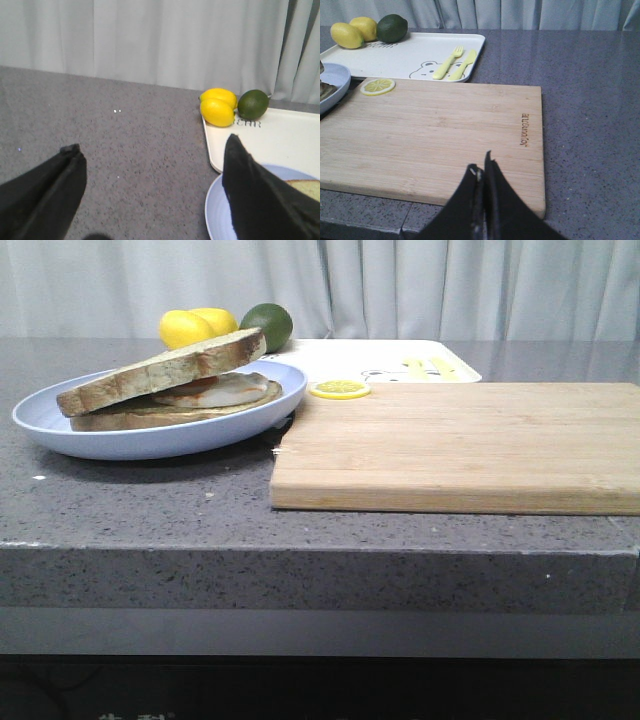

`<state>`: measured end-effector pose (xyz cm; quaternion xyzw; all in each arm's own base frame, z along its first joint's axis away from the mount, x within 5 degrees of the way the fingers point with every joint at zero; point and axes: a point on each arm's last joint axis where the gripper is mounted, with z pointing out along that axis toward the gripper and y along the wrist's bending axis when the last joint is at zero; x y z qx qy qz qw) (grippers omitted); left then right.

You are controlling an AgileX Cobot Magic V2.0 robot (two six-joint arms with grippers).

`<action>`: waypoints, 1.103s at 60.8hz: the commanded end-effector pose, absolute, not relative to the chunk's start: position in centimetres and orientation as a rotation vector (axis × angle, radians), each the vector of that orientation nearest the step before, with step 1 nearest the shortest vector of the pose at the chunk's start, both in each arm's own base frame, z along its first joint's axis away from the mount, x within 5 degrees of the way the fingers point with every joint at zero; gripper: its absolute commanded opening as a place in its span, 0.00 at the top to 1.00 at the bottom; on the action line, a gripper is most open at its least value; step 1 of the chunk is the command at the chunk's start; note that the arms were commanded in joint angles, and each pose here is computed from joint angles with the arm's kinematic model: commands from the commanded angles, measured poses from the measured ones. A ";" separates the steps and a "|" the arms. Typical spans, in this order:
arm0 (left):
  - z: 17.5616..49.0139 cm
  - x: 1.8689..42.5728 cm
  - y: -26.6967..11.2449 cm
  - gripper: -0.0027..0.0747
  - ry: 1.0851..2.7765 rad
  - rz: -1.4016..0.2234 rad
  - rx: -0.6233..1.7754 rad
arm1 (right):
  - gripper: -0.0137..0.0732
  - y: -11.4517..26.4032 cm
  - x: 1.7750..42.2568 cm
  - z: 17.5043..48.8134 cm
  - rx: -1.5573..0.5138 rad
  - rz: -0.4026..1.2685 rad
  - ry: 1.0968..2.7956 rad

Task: Place bread and move sandwich to tray
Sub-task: 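Lower the left gripper to the plate rim nearest it and grasp it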

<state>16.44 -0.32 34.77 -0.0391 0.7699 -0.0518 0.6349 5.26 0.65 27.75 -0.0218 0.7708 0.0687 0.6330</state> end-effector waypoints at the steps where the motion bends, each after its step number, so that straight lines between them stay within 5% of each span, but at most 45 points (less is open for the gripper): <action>1: 36.1 18.5 -0.5 0.26 1.800 -0.163 -0.120 | 0.91 0.7 5.3 29.4 -0.049 0.160 1.642; 19: 33.4 27.0 -3.0 0.26 2.266 -0.295 -0.092 | 0.91 0.7 5.4 29.3 -0.049 0.160 1.647; 40: 30.5 32.6 -6.2 0.26 2.446 -0.329 0.012 | 0.91 0.7 5.4 29.3 -0.049 0.160 1.647; 67: 27.4 34.2 -6.5 0.26 2.539 -0.332 -0.005 | 0.91 0.7 5.4 29.2 -0.049 0.160 1.650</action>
